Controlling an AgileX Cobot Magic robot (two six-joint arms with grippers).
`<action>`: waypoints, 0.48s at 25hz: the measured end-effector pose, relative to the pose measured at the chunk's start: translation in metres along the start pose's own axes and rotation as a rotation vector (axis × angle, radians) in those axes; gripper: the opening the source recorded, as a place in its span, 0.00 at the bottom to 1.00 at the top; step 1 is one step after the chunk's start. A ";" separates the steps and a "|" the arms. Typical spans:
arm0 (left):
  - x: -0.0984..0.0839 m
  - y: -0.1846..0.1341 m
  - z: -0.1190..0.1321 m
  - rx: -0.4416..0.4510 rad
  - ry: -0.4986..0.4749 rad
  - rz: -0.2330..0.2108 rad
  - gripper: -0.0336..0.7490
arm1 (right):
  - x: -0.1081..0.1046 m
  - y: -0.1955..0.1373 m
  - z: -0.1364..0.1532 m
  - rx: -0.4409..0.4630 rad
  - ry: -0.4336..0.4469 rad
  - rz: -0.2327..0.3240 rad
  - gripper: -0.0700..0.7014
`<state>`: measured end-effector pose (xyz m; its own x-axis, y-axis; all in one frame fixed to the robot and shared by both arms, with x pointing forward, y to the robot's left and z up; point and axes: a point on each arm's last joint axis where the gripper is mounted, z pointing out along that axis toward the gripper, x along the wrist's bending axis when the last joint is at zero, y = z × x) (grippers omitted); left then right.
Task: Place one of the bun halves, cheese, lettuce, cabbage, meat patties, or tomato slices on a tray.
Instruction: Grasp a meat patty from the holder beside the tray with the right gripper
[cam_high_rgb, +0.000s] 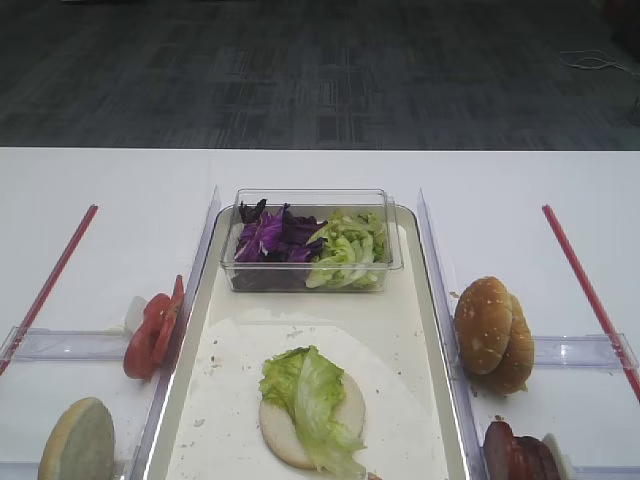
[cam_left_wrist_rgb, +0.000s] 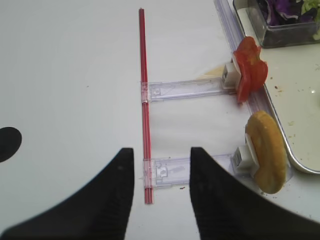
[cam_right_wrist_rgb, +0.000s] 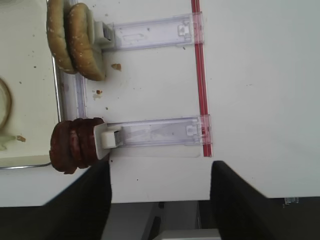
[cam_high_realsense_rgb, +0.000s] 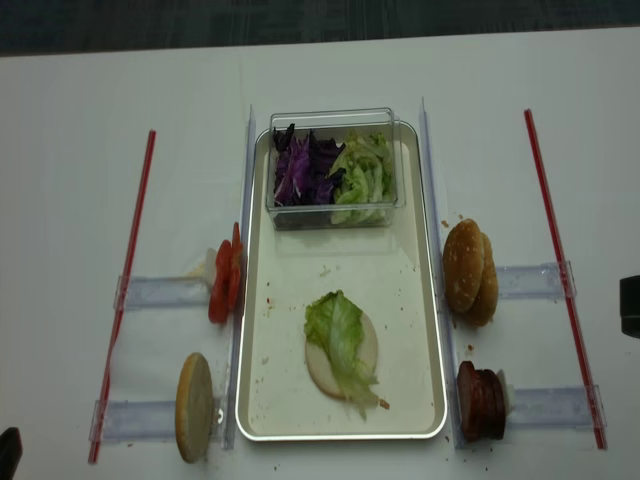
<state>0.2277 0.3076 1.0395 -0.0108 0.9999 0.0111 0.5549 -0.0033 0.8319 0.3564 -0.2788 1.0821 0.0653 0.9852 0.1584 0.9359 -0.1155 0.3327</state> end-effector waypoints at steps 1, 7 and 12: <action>0.000 0.000 0.000 0.000 0.000 0.000 0.41 | 0.001 0.003 0.002 0.010 0.006 0.004 0.66; 0.000 0.000 0.000 0.000 0.000 0.000 0.41 | 0.004 0.011 0.006 0.039 0.013 0.012 0.66; 0.000 0.000 0.000 0.000 0.000 0.000 0.41 | 0.004 0.011 0.006 0.039 0.013 0.019 0.66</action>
<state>0.2277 0.3076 1.0395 -0.0108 0.9999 0.0111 0.5549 -0.0033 0.8319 0.3691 -0.2756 1.0803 0.0794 0.9811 0.1766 0.9473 -0.1294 0.2929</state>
